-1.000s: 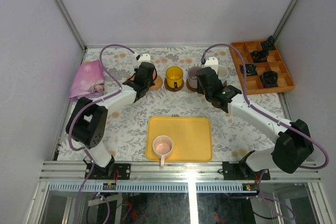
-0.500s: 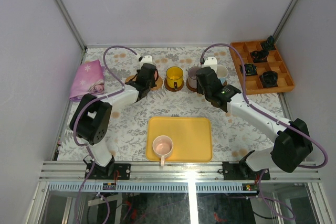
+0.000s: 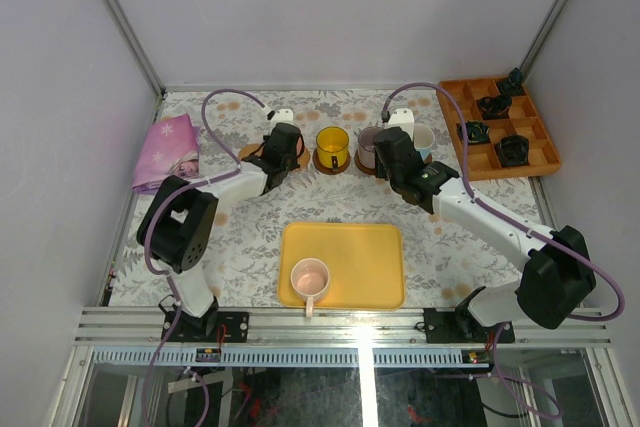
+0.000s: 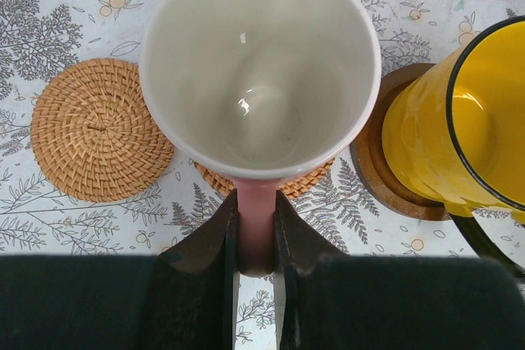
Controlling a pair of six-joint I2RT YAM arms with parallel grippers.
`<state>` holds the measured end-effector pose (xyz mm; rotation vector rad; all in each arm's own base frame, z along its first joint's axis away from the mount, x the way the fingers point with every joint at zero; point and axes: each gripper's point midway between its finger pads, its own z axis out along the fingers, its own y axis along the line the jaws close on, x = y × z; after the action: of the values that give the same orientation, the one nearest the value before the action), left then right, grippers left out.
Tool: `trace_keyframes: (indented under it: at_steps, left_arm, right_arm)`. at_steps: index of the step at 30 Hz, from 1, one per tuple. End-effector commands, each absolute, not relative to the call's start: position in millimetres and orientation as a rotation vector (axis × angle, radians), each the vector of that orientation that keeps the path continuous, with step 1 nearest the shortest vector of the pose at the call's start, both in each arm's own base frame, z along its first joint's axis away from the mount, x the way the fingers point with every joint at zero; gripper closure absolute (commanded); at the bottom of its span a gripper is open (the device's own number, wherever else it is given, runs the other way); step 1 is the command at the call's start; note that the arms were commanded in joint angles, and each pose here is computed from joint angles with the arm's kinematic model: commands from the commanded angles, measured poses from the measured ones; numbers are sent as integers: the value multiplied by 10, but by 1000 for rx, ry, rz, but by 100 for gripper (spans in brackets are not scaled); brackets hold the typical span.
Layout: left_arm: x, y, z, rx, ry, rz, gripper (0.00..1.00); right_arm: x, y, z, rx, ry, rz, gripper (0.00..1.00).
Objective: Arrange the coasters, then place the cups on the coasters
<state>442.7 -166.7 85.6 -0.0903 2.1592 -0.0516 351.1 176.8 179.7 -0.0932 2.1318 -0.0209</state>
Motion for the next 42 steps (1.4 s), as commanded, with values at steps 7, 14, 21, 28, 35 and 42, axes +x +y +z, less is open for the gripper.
trace_keyframes:
  at_steps: [7, 14, 21, 28, 35, 42]
  left_arm:
    - [4627, -1758, 1101, -129, 2051, -87, 100]
    - [4576, -1767, 1076, -126, 2072, -78, 82]
    - [4467, -1760, 1047, -127, 2097, -70, 41]
    - [4359, -1739, 1144, -128, 2098, -76, 37]
    - [4019, -1653, 1348, -120, 2112, -103, 20]
    - [3290, -1714, 1490, 38, 2211, -242, 12]
  right_arm:
    - [3639, 1861, 2010, -72, 2077, 40, 55]
    - [3650, 1872, 2019, -76, 2074, 42, 55]
    - [3634, 1859, 1998, -71, 2077, 43, 55]
    - [3608, 1844, 2003, -62, 2075, 51, 56]
    - [3598, 1840, 2058, -58, 2065, 61, 56]
    - [3589, 1817, 2145, -51, 2051, 60, 56]
